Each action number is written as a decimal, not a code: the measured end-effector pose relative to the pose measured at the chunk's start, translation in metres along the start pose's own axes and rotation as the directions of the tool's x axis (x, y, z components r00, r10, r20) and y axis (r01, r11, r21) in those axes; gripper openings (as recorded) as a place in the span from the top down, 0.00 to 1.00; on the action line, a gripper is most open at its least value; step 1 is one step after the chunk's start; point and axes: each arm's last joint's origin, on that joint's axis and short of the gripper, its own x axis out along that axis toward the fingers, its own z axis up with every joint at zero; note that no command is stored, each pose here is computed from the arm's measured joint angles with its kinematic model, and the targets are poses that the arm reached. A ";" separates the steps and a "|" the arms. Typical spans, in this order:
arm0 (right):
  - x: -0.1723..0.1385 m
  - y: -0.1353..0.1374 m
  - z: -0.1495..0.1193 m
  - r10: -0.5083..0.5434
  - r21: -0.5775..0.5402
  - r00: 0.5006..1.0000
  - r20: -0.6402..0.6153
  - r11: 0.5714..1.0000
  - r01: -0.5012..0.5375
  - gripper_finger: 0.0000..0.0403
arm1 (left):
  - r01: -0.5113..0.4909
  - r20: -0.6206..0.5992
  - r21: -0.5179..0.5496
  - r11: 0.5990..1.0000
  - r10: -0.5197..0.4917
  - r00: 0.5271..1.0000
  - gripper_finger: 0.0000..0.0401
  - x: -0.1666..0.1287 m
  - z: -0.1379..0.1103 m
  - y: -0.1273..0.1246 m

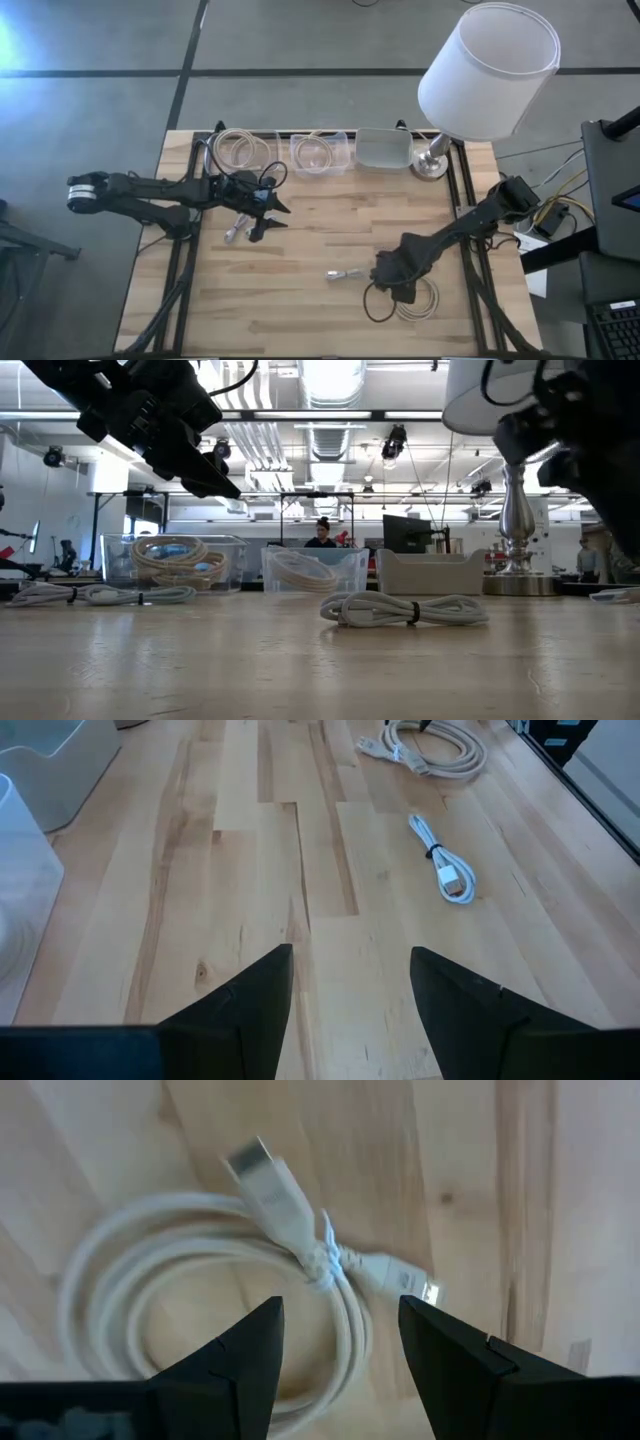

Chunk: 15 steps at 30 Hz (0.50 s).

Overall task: Pick & Place USB Port
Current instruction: Put the brown HDMI cable into the right transparent bin

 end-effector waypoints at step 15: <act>0.044 -0.009 -0.014 -0.029 -0.024 0.999 0.029 0.999 0.029 0.56 | 0.000 0.000 0.001 1.000 0.000 1.000 0.49 0.000 0.000 0.000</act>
